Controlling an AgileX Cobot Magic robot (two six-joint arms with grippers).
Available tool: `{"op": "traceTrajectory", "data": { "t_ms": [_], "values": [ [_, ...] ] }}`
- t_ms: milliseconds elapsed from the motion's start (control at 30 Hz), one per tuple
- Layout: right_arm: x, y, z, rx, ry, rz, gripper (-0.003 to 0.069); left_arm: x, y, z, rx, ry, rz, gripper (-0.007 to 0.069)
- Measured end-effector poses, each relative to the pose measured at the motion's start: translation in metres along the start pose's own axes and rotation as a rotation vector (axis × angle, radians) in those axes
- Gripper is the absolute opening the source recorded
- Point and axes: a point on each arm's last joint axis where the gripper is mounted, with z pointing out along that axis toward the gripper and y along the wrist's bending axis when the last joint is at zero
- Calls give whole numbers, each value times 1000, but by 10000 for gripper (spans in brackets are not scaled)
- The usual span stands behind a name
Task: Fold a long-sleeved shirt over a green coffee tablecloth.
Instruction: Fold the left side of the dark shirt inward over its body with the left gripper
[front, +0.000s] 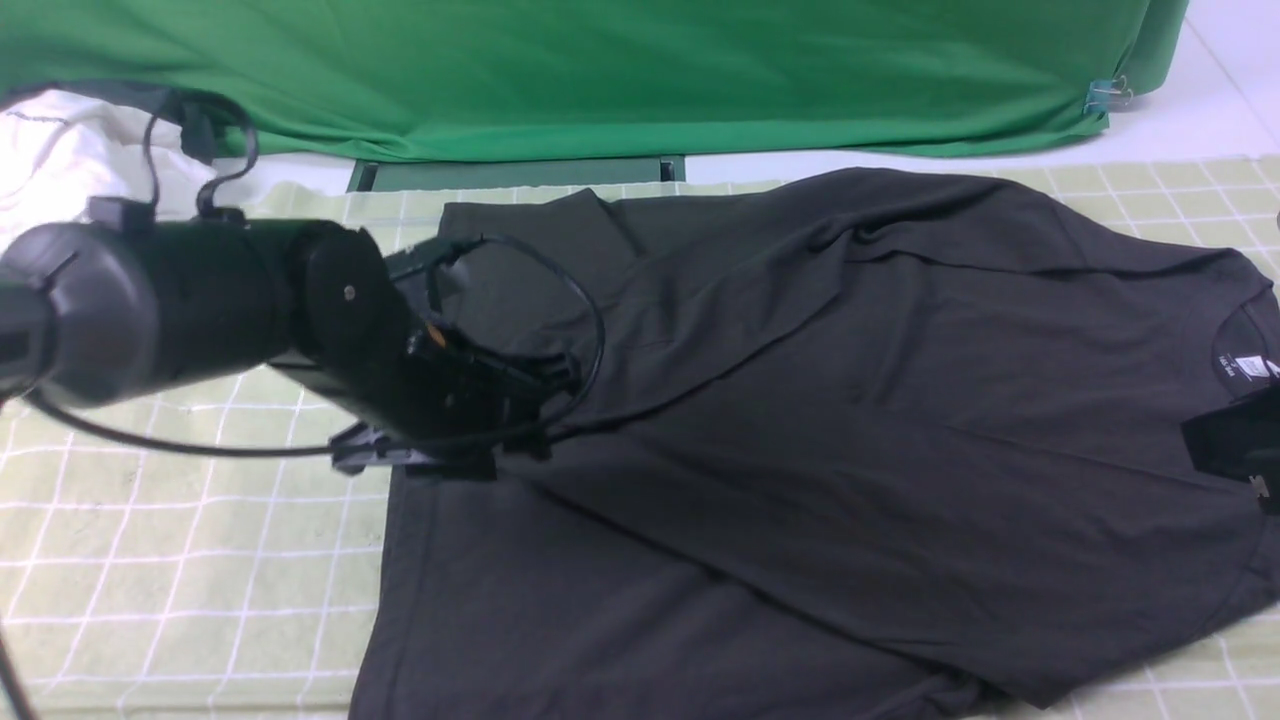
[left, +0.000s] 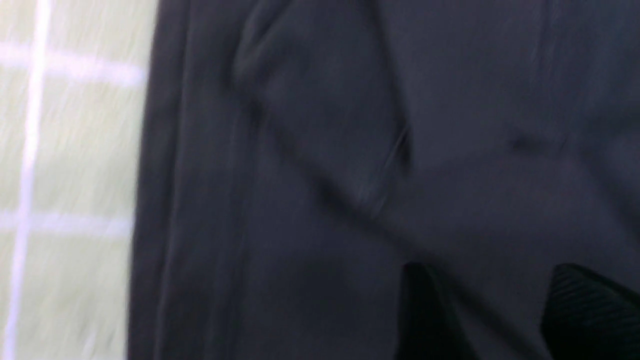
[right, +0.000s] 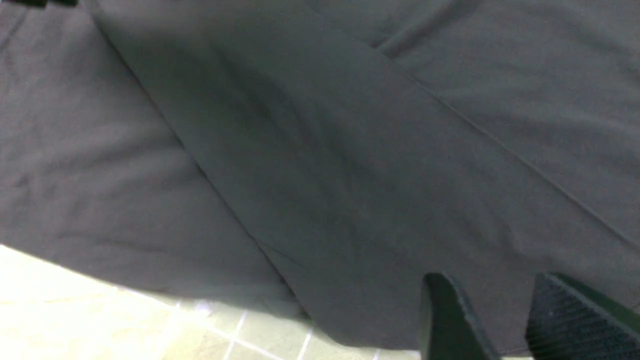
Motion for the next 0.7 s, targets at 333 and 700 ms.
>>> {"op": "traceTrajectory", "data": {
  "t_ms": [333,700],
  "values": [
    [0,0,0,-1,4,0,244,-19,0,31,-6,-30,-21,438],
    [0,0,0,-1,3,3,245,-33,18,36,1,-53,-148,421]
  ]
}}
